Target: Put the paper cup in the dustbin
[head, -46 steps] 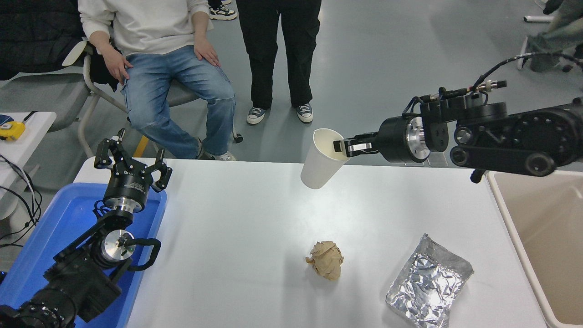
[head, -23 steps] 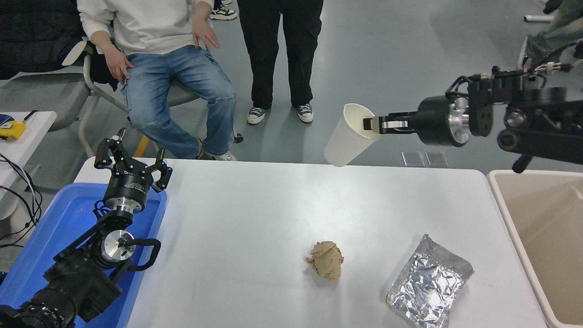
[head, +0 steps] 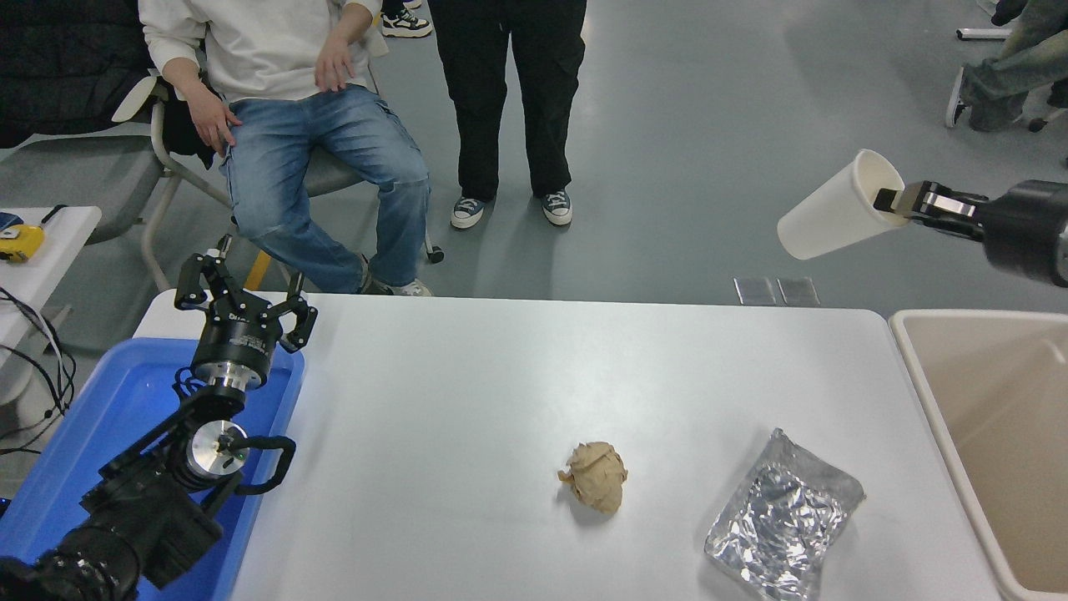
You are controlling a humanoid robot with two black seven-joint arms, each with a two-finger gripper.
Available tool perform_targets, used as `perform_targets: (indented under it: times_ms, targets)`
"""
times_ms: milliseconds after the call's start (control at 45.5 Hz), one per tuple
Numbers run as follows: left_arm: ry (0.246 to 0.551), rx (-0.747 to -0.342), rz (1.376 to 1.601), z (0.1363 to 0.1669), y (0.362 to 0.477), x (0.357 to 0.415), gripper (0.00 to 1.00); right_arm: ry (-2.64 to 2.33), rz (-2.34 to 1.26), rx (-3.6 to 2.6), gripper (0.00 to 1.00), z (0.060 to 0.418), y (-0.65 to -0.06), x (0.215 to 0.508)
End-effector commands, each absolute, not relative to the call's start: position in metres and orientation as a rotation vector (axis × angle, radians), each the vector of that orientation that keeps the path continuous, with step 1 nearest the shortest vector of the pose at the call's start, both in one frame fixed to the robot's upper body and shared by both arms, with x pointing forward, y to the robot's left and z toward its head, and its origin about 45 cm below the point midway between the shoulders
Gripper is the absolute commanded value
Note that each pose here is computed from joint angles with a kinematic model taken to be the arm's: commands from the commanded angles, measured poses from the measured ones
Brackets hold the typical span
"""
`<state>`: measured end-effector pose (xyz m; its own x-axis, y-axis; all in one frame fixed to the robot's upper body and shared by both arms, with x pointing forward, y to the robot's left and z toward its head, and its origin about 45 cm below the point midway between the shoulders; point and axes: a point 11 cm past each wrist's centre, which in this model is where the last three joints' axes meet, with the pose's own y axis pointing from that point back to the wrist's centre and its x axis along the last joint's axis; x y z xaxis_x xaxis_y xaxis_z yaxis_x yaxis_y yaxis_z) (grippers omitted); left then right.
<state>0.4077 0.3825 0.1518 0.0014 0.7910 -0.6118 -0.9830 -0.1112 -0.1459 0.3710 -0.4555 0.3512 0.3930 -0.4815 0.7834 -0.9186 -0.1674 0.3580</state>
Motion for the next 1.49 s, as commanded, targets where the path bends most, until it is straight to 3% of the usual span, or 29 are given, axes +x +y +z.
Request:
perform_targets:
  times_ms: [0, 352, 396, 527, 791, 1473]
  targets:
    - [0.377, -0.659, 1.565, 0.1516, 0.383, 0.4075, 1.00, -1.547, 0.399, 1.655, 0.00, 0.333, -0.548, 0.322]
    - [0.377, -0.658, 1.563, 0.1517, 0.383, 0.4076, 1.00, -1.824, 0.041, 1.511, 0.00, 0.278, -0.601, 0.287]
    - [0.375, -0.662, 1.563, 0.1526, 0.383, 0.4081, 1.00, -1.846, 0.004, 1.490, 0.00, 0.268, -0.606, 0.285]
    - [0.377, -0.658, 1.563, 0.1517, 0.383, 0.4076, 1.00, -1.945, -0.058, 1.462, 0.00, 0.247, -0.616, 0.287]
    - [0.376, -0.659, 1.564, 0.1518, 0.383, 0.4076, 1.00, -2.059, -0.196, 1.453, 0.00, 0.176, -0.606, 0.290]
    - [0.376, -0.661, 1.564, 0.1520, 0.383, 0.4076, 1.00, -2.191, -0.243, 1.260, 0.00, 0.084, -0.580, 0.287]
